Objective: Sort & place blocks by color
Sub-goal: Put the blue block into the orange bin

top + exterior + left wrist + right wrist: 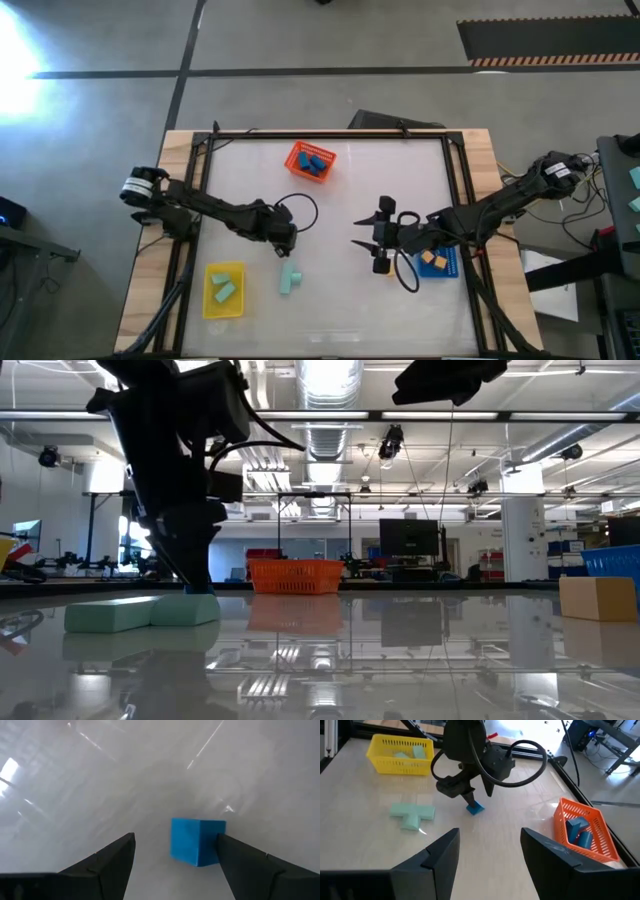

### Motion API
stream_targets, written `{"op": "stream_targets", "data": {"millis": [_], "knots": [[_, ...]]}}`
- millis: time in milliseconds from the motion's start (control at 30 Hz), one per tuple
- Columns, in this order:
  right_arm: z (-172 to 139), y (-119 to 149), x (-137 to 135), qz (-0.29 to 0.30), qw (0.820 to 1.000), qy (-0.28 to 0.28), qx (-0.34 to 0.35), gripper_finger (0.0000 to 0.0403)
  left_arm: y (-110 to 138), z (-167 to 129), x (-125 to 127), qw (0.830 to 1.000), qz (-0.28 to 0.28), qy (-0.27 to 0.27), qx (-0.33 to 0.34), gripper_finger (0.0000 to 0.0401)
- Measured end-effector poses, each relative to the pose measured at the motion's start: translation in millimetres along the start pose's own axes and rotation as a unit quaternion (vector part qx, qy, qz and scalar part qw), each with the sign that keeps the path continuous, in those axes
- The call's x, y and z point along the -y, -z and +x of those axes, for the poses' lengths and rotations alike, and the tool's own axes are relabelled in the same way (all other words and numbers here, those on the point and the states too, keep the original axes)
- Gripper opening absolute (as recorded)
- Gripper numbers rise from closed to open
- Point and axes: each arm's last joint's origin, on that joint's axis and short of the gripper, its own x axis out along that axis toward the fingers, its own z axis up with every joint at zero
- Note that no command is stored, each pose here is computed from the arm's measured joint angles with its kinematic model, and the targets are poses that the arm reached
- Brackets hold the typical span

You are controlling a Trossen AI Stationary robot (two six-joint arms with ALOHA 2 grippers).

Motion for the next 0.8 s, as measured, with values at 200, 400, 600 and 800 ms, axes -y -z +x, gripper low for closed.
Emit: {"op": "stream_targets", "data": {"millis": [200,400,600,800], "knots": [[0.1,-0.1,0.1,0.0,1.0,0.0,0.0,0.0201,2.1,5.0,2.6,0.999,-0.001,0.036,0.001,0.025],[0.1,0.1,0.1,0.0,1.0,0.0,0.0,0.0201,3.9,9.0,3.6,0.998,-0.004,0.054,0.009,0.0215],[0.1,0.3,0.1,0.0,1.0,0.0,0.0,0.0201,8.9,14.1,1.5,0.998,-0.008,0.06,0.014,0.0169],[0.1,0.3,0.1,0.0,1.0,0.0,0.0,0.0201,9.9,14.5,0.7,0.998,-0.009,0.059,0.015,0.0107]]}}
